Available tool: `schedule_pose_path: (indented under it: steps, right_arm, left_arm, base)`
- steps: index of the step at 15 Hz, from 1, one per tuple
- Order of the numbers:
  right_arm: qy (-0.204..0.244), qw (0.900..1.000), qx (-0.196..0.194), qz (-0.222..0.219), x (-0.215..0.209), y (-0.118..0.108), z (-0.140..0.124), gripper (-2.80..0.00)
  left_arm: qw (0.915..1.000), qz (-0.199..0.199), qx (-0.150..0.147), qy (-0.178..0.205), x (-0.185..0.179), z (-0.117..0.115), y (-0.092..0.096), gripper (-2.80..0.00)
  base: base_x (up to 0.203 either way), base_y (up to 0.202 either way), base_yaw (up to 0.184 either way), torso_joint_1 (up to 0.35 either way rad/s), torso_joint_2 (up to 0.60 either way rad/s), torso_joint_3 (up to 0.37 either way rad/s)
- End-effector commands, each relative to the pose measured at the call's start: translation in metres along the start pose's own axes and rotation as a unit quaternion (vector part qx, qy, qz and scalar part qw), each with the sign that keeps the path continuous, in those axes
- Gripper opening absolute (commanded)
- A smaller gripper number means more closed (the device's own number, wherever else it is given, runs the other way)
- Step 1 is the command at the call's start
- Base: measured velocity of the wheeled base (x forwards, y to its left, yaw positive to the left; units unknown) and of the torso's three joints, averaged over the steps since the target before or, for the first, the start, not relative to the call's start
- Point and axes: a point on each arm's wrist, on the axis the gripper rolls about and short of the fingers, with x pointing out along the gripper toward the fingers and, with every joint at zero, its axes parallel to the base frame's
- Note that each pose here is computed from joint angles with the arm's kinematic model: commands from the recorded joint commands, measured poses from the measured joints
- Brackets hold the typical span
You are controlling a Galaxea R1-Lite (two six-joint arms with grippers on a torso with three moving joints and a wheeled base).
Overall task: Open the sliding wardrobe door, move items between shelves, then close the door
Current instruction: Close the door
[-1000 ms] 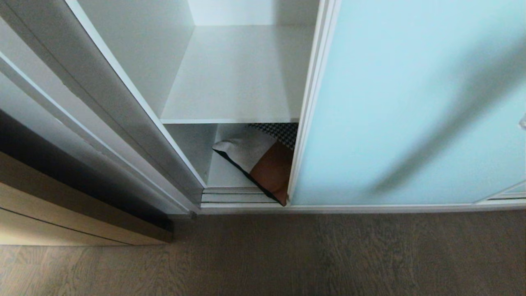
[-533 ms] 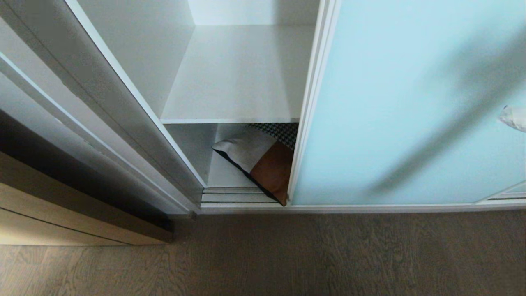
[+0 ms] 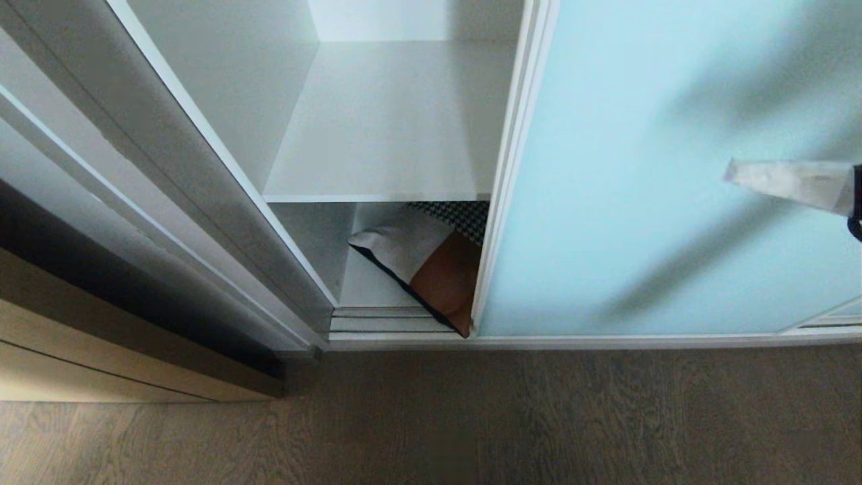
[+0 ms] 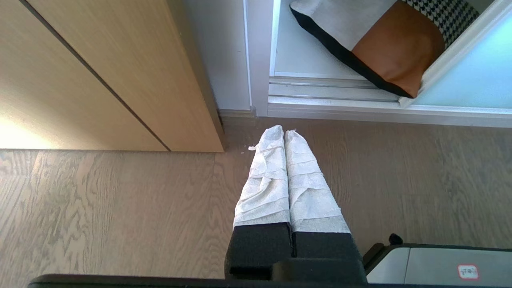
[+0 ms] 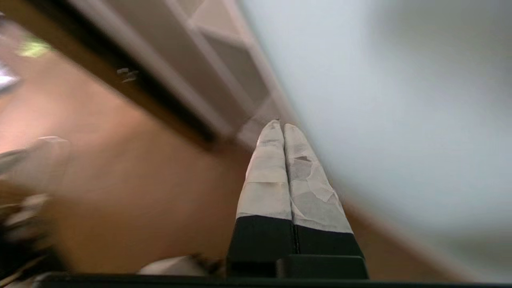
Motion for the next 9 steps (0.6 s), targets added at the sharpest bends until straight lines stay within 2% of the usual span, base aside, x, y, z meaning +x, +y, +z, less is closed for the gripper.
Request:
schedule_pose_path:
  steps: [1,5,8,9]
  right_arm:
    - [-0.012,1.000,-0.018,0.010,0.024,0.006,0.016,-2.80]
    - [-0.025,0.998,-0.022,0.059,0.048,0.022,0.030,-2.80]
    - [-0.014,0.996,-0.020,0.090,0.069,0.033,0.026,-2.80]
    - [-0.009,0.996,-0.020,0.089,0.078,0.036,0.023,-2.80]
  left_arm:
    - [1.0000,0.000,0.000,0.002,0.000,0.000,0.000,-2.80]
    - [1.0000,0.000,0.000,0.002,0.000,0.000,0.000,-2.80]
    - [1.0000,0.000,0.000,0.002,0.000,0.000,0.000,-2.80]
    - [1.0000,0.000,0.000,0.002,0.000,0.000,0.000,-2.80]
  base:
    - [0.000,0.000,0.000,0.000,0.00,0.000]
    - [0.000,0.000,0.000,0.000,0.00,0.000]
    - [0.000,0.000,0.000,0.000,0.00,0.000]
    - [0.000,0.000,0.000,0.000,0.00,0.000]
